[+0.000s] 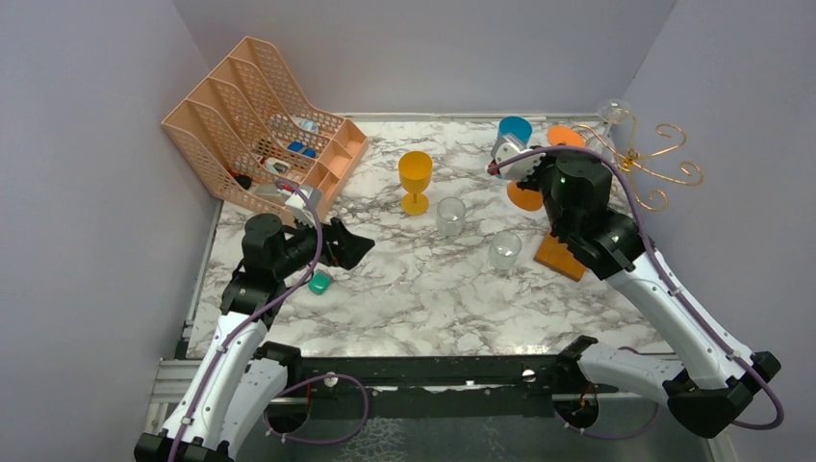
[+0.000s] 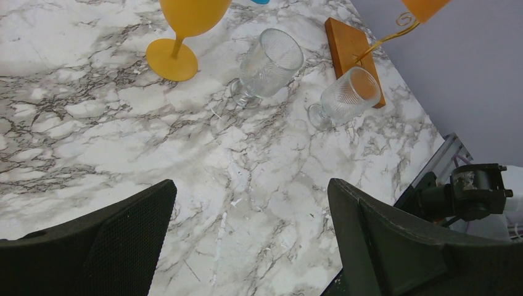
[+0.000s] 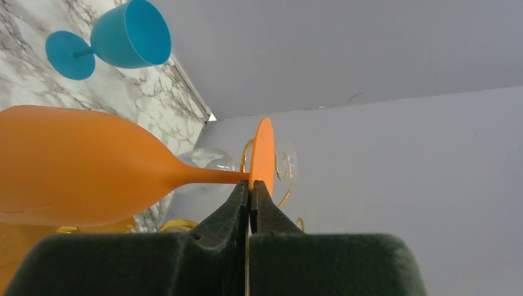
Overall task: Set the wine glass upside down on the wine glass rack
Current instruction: Turn the wine glass upside down at the wine rack.
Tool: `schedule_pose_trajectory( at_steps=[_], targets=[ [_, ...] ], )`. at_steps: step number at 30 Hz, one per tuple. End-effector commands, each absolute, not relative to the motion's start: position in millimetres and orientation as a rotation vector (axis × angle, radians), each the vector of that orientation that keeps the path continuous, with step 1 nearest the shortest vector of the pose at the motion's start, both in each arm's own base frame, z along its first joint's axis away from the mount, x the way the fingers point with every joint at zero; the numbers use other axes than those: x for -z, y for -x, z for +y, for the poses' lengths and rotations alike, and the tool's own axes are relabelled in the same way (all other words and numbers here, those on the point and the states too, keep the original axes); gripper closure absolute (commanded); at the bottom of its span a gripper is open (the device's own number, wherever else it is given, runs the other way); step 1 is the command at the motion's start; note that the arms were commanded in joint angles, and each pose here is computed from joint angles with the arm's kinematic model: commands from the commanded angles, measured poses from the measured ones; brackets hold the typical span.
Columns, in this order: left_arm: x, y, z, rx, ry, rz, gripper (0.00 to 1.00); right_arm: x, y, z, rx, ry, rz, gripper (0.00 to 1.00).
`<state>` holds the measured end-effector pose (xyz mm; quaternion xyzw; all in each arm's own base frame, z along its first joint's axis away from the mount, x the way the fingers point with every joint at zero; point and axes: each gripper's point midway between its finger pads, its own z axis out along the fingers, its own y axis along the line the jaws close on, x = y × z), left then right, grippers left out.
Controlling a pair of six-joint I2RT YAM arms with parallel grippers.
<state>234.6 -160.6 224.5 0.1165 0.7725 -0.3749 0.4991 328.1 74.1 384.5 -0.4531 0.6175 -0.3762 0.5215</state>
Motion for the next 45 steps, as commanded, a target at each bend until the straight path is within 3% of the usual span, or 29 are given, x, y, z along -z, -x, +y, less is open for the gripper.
schedule_pose_trajectory(
  at_steps=[1, 45],
  targets=[
    [-230, -235, -159, 0.882, -0.290, 1.849, 0.01, -387, -322, 54, 0.961, 1.055, 1.504, 0.99],
    [-230, -234, -158, 0.860, -0.290, 1.846, 0.01, -394, -323, 5, 1.072, 0.938, 1.598, 0.99]
  ],
)
